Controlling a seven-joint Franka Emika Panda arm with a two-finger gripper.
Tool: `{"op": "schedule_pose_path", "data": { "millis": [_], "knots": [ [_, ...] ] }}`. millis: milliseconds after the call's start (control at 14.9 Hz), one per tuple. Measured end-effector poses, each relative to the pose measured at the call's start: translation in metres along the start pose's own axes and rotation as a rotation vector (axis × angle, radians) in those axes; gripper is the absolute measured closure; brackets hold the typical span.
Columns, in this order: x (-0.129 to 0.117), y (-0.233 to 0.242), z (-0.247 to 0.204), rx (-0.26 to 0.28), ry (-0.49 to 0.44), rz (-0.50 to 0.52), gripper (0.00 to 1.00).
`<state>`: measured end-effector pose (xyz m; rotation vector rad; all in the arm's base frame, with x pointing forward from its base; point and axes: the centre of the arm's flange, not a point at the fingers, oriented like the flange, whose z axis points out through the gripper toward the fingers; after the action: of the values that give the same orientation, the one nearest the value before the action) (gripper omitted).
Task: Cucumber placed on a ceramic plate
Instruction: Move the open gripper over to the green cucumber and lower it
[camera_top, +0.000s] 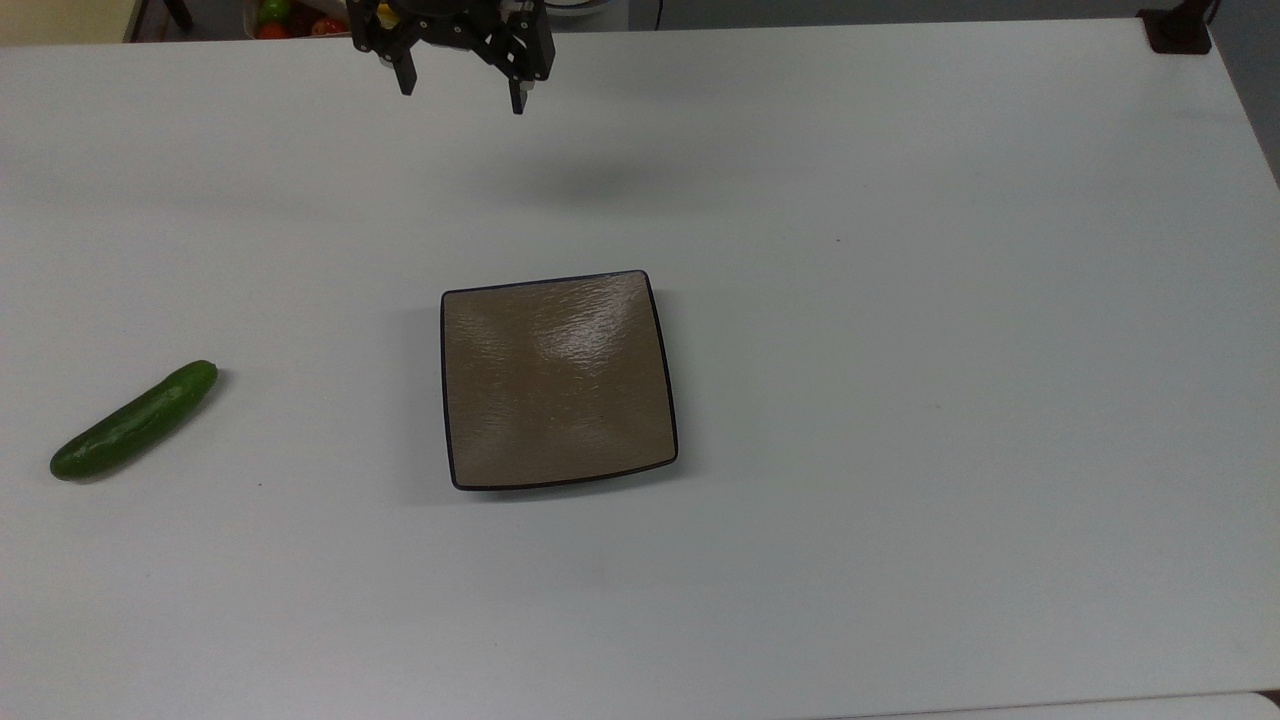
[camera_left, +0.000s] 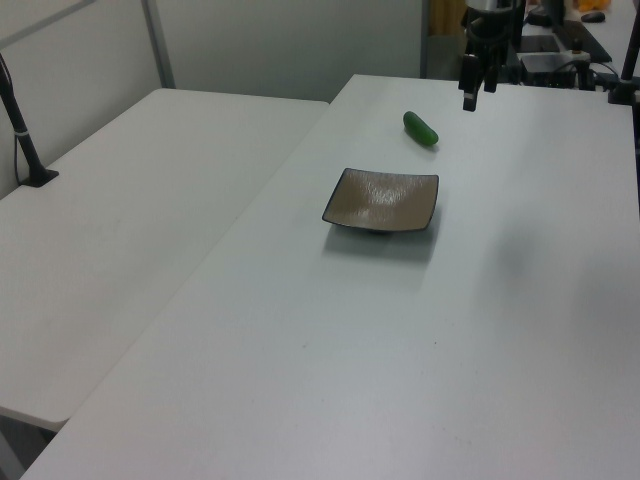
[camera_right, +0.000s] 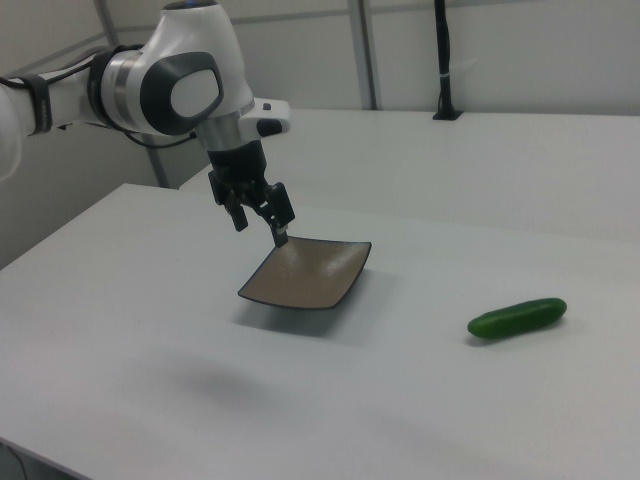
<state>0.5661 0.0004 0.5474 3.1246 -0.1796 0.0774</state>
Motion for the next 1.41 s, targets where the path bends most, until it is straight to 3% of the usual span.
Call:
{"op": "schedule_pose_path", "data": {
  "millis": [739,873,1075,1411],
  "knots": [
    [-0.002,0.010,-0.003,-0.001,-0.004,0.017,0.00],
    [0.005,0.025,-0.006,0.002,0.042,0.045,0.00],
    [0.027,0.074,-0.011,0.008,0.149,0.204,0.00],
    [0.079,0.143,0.020,0.018,0.269,0.442,0.00]
  ]
}}
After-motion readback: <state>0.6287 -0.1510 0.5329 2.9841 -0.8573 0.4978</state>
